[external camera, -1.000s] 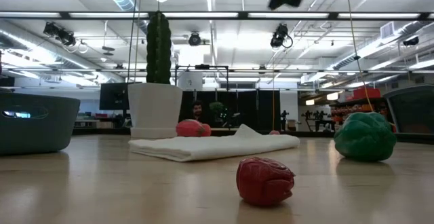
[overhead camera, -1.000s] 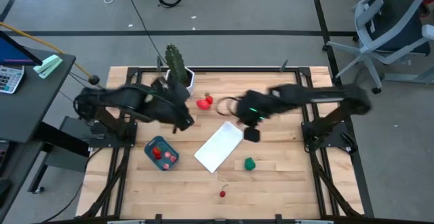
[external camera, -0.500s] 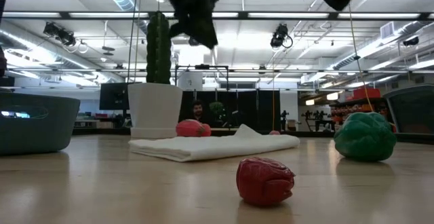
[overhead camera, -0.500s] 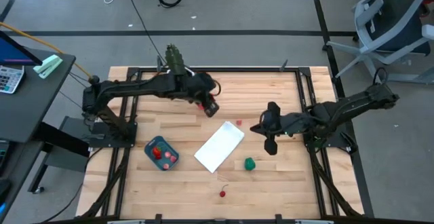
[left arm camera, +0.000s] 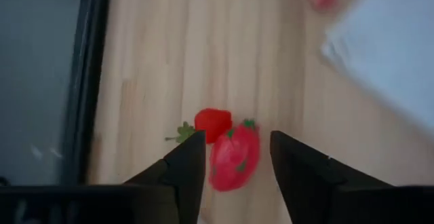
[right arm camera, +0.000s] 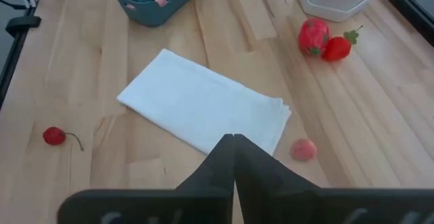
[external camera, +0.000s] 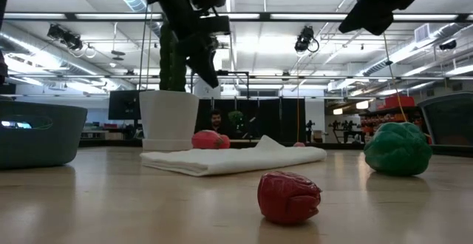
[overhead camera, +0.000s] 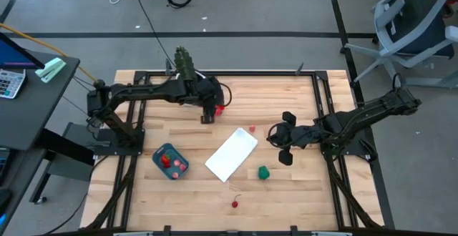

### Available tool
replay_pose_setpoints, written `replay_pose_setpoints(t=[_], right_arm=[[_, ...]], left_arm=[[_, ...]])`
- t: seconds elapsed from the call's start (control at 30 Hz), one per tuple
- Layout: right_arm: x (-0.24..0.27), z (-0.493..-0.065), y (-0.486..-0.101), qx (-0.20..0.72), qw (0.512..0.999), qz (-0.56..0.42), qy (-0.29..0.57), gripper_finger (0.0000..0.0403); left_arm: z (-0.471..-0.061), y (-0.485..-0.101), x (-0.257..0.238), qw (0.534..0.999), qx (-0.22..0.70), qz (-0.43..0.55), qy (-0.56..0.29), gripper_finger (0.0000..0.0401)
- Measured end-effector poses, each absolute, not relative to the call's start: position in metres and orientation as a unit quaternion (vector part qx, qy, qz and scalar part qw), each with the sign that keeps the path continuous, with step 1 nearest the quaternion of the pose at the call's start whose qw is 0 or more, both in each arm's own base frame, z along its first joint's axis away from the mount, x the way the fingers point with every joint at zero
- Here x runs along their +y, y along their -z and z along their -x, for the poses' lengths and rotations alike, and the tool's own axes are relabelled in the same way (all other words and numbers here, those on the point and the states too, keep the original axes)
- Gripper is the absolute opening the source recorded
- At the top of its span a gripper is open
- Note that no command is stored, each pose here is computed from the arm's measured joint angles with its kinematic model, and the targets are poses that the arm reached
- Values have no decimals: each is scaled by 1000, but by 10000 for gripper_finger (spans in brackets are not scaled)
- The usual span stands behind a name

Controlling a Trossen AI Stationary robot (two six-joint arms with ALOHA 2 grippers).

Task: Pick and placing Produce into tupperware
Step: Put the dragonfruit into the blue bin

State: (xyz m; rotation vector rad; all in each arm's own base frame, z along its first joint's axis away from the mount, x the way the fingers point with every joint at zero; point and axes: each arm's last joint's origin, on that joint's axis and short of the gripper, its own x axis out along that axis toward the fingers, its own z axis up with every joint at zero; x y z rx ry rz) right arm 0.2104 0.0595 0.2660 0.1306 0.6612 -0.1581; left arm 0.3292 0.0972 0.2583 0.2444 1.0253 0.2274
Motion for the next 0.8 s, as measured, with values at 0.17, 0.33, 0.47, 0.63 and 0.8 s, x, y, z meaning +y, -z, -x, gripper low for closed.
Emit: replay_pose_setpoints(t=[0.17, 0.33, 0.47, 0.63, 0.8], right_arm=[[60, -210, -266, 324, 941, -64, 77, 13], [60, -211, -267, 320, 942, -65, 76, 15], [60, -212, -268, 315, 944, -59, 73, 16], [60, -212, -268, 312, 946, -58, 72, 14], [60, -212, -268, 312, 946, -57, 71, 15]], left_arm=[[-324, -240, 101, 836, 519, -162, -76, 196], [-326, -216, 104, 812, 552, -184, -48, 212], [-334, -197, 106, 797, 572, -192, -30, 225], [-338, -177, 108, 779, 595, -198, -10, 245], [-342, -171, 111, 773, 597, -214, -11, 261]])
